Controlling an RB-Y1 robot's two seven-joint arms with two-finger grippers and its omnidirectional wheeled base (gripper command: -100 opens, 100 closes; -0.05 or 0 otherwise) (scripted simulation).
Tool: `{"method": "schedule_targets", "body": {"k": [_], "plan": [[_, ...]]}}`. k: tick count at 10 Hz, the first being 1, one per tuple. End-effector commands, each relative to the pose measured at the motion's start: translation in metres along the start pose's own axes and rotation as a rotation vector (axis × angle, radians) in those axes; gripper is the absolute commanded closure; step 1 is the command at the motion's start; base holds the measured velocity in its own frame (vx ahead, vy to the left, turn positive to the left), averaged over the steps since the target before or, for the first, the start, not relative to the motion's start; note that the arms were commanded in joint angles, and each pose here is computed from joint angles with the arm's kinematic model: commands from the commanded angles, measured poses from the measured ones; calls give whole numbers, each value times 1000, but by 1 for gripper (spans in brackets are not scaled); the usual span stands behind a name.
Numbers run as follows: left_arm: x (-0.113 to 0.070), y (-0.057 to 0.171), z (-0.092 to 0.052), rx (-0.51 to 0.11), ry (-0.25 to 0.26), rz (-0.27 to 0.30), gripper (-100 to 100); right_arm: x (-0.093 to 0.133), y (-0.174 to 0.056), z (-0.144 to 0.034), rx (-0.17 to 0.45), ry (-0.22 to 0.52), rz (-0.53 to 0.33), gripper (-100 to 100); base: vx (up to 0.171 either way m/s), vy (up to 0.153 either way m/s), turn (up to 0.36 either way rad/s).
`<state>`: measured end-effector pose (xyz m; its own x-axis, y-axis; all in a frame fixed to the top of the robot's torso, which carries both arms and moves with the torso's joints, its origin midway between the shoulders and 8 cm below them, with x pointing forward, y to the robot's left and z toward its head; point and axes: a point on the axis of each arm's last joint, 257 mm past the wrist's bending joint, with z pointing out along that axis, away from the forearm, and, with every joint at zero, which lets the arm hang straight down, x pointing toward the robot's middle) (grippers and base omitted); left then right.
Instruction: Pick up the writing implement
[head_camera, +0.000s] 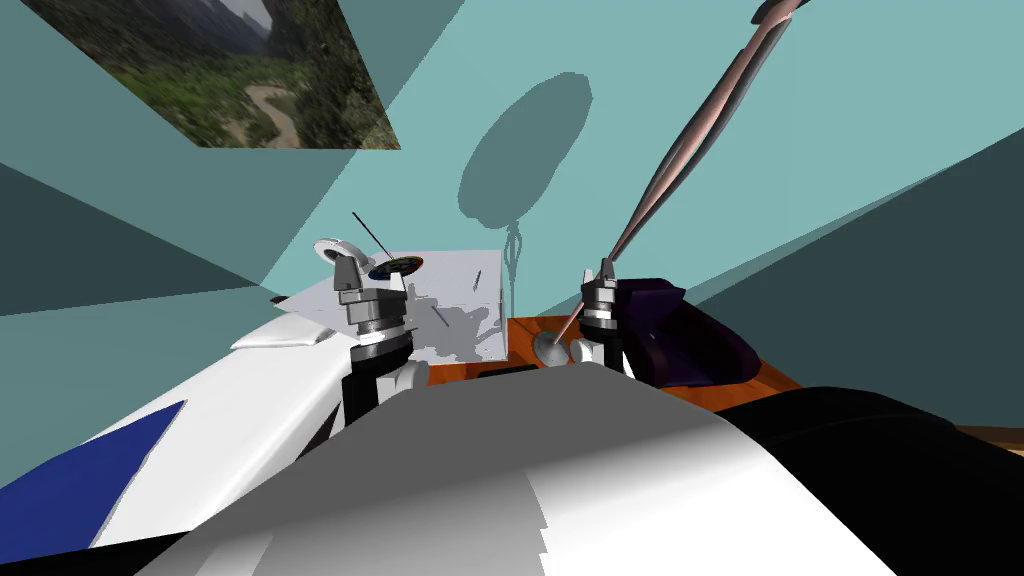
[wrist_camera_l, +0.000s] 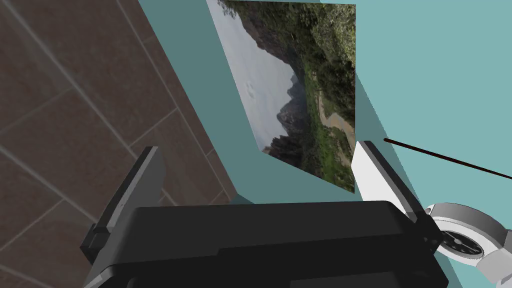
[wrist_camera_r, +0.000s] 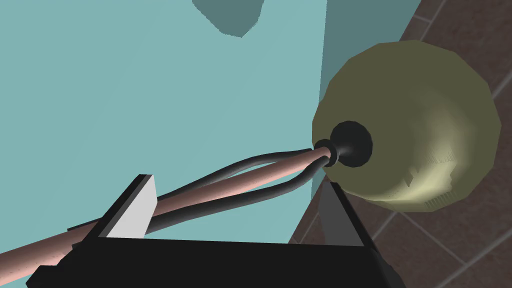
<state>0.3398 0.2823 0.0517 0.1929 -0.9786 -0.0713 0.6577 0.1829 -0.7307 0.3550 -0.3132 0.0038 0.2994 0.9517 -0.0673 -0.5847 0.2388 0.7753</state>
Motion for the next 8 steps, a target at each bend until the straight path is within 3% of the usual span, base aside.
{"method": "schedule_targets", "body": {"k": [1,4,7,8], "plan": [[-3,-5,-2,12,35,74,-100,0,0,0,0,0,0,0,-26,54,15],[-12,-15,-8,39,83,241,-100,0,0,0,0,0,0,0,-53,105,-9],[-22,-29,-19,79,142,473,-100,0,0,0,0,0,0,0,-65,142,-54],[-24,-29,-18,80,140,482,-100,0,0,0,0,0,0,0,-60,94,-27]]}}
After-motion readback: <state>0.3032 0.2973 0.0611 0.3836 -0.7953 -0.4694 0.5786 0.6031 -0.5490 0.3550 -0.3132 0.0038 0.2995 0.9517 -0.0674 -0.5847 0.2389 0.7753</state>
